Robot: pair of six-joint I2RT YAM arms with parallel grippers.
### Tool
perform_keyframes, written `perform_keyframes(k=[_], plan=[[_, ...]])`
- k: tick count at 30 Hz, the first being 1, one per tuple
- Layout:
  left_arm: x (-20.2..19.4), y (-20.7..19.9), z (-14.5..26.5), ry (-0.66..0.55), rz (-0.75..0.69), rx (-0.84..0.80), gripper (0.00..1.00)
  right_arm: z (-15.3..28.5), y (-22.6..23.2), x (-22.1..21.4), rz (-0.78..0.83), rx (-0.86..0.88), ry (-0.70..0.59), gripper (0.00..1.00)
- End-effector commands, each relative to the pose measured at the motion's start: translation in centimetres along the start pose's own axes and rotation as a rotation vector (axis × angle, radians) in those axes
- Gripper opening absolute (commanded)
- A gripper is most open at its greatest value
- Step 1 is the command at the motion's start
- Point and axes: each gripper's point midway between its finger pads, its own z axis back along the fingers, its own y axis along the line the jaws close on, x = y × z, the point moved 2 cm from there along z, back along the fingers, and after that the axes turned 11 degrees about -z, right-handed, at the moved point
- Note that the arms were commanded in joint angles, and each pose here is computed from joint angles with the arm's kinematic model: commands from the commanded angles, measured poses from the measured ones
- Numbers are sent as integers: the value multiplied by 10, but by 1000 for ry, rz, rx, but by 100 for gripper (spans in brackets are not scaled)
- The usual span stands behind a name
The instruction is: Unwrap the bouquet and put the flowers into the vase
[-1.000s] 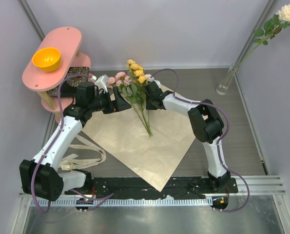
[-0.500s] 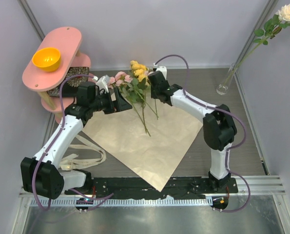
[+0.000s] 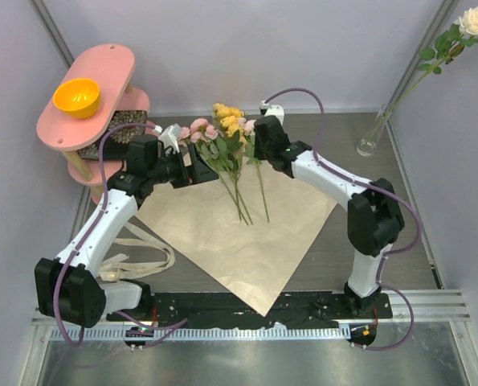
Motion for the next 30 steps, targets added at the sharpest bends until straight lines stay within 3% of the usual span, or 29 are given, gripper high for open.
perform_keyframes(k=[1, 2, 4, 7, 19, 26, 30], plan=[[4, -2, -3, -12, -19, -29, 88, -29, -6, -23, 37, -70, 137, 37], [4, -2, -4, -12, -19, -29, 88, -39, -16, -45, 75, -111, 219, 47], [3, -2, -4, -9, -21, -29, 88, -49, -11, -48, 106, -91, 270, 54], [3, -1, -5, -6, -20, -28, 88, -65, -17, -70, 165, -121, 365, 56], [1, 0, -6, 4, -20, -24, 88, -90, -34, -108, 221, -162, 472, 40], [-1, 1, -8, 13, -21, -25, 88, -99, -29, -105, 210, -140, 460, 38], [-2, 0, -9, 21, -19, -29, 88, -105, -32, -103, 185, -133, 477, 25]])
